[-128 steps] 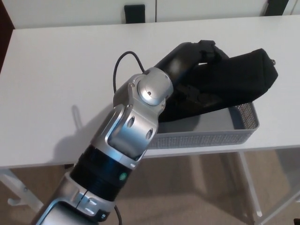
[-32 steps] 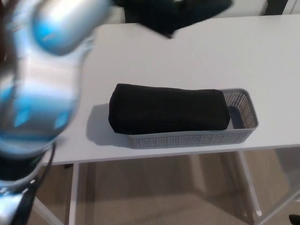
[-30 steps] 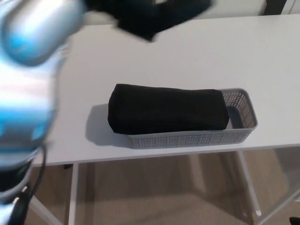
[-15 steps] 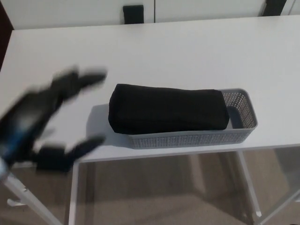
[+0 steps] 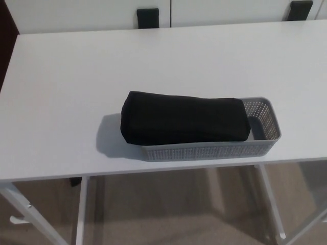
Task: The robot walk towards a table in front and pick up a black pencil case on the left hand side and put the pencil case into a small container on the right hand side
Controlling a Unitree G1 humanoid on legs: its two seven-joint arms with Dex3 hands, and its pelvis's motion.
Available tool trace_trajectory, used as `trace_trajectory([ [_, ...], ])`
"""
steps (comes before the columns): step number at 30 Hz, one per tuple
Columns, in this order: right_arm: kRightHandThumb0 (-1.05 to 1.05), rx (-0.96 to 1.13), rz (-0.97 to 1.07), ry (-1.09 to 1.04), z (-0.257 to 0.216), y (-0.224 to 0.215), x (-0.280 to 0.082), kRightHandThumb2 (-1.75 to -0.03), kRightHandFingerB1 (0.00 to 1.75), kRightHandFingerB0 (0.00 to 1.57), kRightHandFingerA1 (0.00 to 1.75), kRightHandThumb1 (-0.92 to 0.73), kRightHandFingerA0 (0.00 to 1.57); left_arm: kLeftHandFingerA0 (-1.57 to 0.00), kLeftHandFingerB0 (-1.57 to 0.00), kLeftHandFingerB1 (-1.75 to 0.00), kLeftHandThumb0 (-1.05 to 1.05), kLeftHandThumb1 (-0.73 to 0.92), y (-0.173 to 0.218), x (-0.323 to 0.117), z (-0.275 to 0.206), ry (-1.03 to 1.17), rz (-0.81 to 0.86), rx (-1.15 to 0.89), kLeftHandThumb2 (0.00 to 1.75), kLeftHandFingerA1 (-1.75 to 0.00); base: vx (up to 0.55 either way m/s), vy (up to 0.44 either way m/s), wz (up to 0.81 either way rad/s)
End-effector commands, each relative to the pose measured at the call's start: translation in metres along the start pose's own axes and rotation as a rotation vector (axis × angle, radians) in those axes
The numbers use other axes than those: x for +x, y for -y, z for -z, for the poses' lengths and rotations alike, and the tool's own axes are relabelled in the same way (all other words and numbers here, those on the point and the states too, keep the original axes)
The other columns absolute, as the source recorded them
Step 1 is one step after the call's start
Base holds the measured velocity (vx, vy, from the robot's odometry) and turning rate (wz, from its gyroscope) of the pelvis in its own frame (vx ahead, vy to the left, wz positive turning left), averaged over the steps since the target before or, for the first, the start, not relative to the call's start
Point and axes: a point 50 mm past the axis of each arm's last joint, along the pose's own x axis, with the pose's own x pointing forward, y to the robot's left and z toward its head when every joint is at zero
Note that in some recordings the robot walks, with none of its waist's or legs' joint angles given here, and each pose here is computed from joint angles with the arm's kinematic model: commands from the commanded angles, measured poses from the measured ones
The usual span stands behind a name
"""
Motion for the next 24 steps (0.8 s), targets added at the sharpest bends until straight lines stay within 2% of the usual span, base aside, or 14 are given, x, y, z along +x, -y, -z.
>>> trace_trajectory([
  [1, -0.41, 0.036, 0.113, 0.012, 0.017, 0.005, -0.013, -0.63, 0.31, 0.19, 0.45, -0.65, 0.5, -0.52, -0.34, -0.34, -0.73, 0.69, 0.014, 0.027, 0.039, -0.007, 0.194, 0.145, 0.61, -0.46, 0.0, 0.0, 0.0],
  [2, -0.38, 0.045, 0.115, 0.011, 0.019, 0.005, -0.014, -0.59, 0.29, 0.19, 0.43, -0.63, 0.5, -0.43, -0.31, -0.34, -0.71, 0.68, 0.011, 0.033, 0.043, 0.003, 0.182, 0.07, 0.61, -0.45, 0.0, 0.0, 0.0],
  [3, -0.3, 0.056, 0.123, 0.008, 0.021, 0.006, -0.014, -0.91, 0.46, 0.06, 0.59, -0.46, 0.37, -0.04, -0.06, -0.37, -0.87, 0.57, 0.002, 0.046, 0.057, -0.034, 0.111, -0.048, 0.9, -0.4, 0.0, 0.0, 0.0],
  [5, -0.3, 0.082, 0.139, 0.01, 0.02, 0.008, -0.014, -0.92, 0.46, 0.06, 0.59, -0.46, 0.37, -0.06, -0.08, -0.22, -0.82, 0.56, -0.015, 0.067, 0.08, -0.114, -0.026, -0.209, 0.69, -0.24, 0.0, 0.0, 0.0],
  [7, -0.46, 0.113, 0.139, 0.006, 0.022, 0.007, -0.015, -0.74, 0.38, 0.13, 0.49, -0.53, 0.37, 0.0, -0.01, -0.08, -0.81, 0.52, -0.039, 0.074, 0.106, -0.228, -0.17, -0.35, 0.86, -0.07, 0.0, 0.0, 0.0],
  [13, -0.49, 0.117, 0.133, 0.017, 0.021, 0.007, -0.013, -0.76, 0.38, 0.12, 0.49, -0.52, 0.4, 0.0, 0.0, -0.14, -0.76, 0.46, -0.053, 0.069, 0.143, -0.451, -0.278, -0.243, 0.9, -0.2, 0.0, 0.0, 0.0],
  [14, -0.29, 0.118, 0.135, 0.031, 0.016, 0.009, -0.013, -0.92, 0.45, 0.05, 0.59, -0.48, 0.36, 0.0, 0.0, -0.12, -0.78, 0.48, -0.053, 0.067, 0.144, -0.455, -0.271, -0.253, 0.9, -0.16, 0.0, 0.0, 0.0],
  [15, -0.39, 0.122, 0.139, 0.051, 0.009, 0.01, -0.013, -0.64, 0.31, 0.17, 0.43, -0.66, 0.47, 0.0, 0.0, -0.1, -0.8, 0.49, -0.054, 0.063, 0.142, -0.418, -0.268, -0.28, 0.9, -0.13, 0.0, 0.0, 0.0],
  [17, -0.38, 0.124, 0.141, 0.062, 0.005, 0.01, -0.011, -0.59, 0.29, 0.18, 0.41, -0.64, 0.48, 0.0, 0.0, -0.1, -0.79, 0.49, -0.057, 0.063, 0.139, -0.365, -0.284, -0.299, 0.9, -0.12, 0.0, 0.0, 0.0],
  [18, -0.31, 0.127, 0.142, 0.065, 0.004, 0.011, -0.009, -0.91, 0.46, 0.06, 0.59, -0.46, 0.37, 0.0, 0.0, -0.11, -0.79, 0.5, -0.058, 0.063, 0.137, -0.34, -0.29, -0.293, 0.9, -0.13, 0.0, 0.0, 0.0],
  [19, -0.43, 0.131, 0.144, 0.066, 0.003, 0.012, -0.009, -0.64, 0.31, 0.16, 0.43, -0.65, 0.45, 0.0, 0.0, -0.11, -0.77, 0.5, -0.058, 0.063, 0.134, -0.303, -0.288, -0.301, 0.88, -0.12, 0.0, 0.0, 0.0],
  [21, -0.39, 0.129, 0.147, 0.07, 0.003, 0.012, -0.008, -0.59, 0.29, 0.17, 0.42, -0.64, 0.47, 0.0, 0.0, -0.12, -0.76, 0.48, -0.058, 0.064, 0.127, -0.239, -0.281, -0.312, 0.87, -0.13, 0.0, 0.0, 0.0],
  [22, -0.31, 0.133, 0.141, 0.063, 0.004, 0.013, -0.007, -0.92, 0.45, 0.03, 0.59, -0.47, 0.36, 0.0, 0.0, -0.13, -0.76, 0.48, -0.058, 0.065, 0.123, -0.226, -0.279, -0.276, 0.88, -0.15, 0.0, 0.0, 0.0],
  [24, -0.3, 0.137, 0.136, 0.06, 0.007, 0.013, -0.007, -0.92, 0.46, 0.04, 0.6, -0.46, 0.36, 0.0, 0.0, -0.13, -0.77, 0.48, -0.059, 0.065, 0.123, -0.241, -0.276, -0.225, 0.88, -0.17, 0.0, 0.0, 0.0],
])
